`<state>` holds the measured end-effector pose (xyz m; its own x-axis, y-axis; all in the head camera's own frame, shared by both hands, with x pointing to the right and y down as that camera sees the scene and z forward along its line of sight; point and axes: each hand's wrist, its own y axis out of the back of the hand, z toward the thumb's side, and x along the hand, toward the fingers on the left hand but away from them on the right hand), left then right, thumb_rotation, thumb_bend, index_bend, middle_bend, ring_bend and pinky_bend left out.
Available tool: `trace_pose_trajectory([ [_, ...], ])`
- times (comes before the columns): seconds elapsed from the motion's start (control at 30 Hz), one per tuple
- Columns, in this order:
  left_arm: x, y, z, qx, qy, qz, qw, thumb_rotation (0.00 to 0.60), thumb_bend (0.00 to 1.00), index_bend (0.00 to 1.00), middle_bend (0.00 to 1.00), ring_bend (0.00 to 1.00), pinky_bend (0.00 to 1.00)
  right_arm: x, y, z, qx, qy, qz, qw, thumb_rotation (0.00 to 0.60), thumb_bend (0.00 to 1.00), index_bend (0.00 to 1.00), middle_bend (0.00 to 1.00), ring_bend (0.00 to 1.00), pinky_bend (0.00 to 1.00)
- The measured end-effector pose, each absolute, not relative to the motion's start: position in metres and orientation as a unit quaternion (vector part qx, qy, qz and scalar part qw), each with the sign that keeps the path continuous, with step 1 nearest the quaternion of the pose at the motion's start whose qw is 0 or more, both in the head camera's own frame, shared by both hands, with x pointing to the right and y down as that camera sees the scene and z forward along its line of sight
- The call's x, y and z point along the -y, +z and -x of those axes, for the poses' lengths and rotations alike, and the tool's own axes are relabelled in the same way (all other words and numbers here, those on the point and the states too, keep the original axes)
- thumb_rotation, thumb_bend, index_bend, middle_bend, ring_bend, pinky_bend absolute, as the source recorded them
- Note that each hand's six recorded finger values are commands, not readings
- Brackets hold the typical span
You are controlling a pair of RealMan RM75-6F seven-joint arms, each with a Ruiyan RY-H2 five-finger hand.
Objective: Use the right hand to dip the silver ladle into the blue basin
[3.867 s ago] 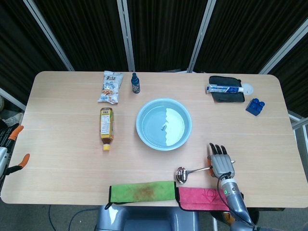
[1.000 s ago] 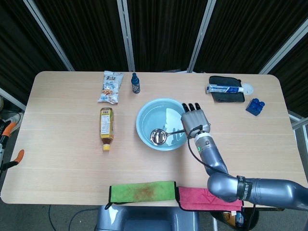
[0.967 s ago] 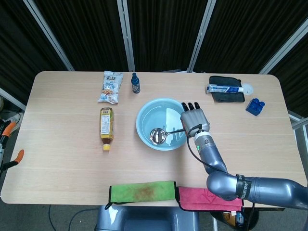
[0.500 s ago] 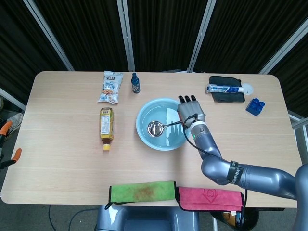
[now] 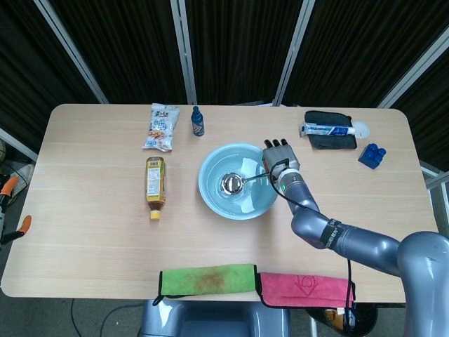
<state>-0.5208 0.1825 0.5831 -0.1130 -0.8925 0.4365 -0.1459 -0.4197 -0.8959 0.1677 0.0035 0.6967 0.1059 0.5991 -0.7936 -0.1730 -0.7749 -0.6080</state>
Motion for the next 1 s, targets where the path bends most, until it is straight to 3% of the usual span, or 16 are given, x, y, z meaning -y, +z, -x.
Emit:
trace_pose_trajectory([
  [0.57, -0.181, 0.578, 0.521, -0.447, -0.587, 0.602, 0.304, 0.577, 0.38, 0.0, 0.0, 0.0, 0.0, -0.044, 0.71, -0.16, 0.139, 0.64, 0.693, 0.302, 0.6, 0.81, 0.67, 0.03, 0.0, 0.0],
  [1.0, -0.183, 0.577, 0.518, -0.443, -0.584, 0.607, 0.307, 0.579, 0.38, 0.0, 0.0, 0.0, 0.0, -0.041, 0.699, -0.161, 0.148, 0.639, 0.686, 0.314, 0.6, 0.81, 0.68, 0.04, 0.0, 0.0],
])
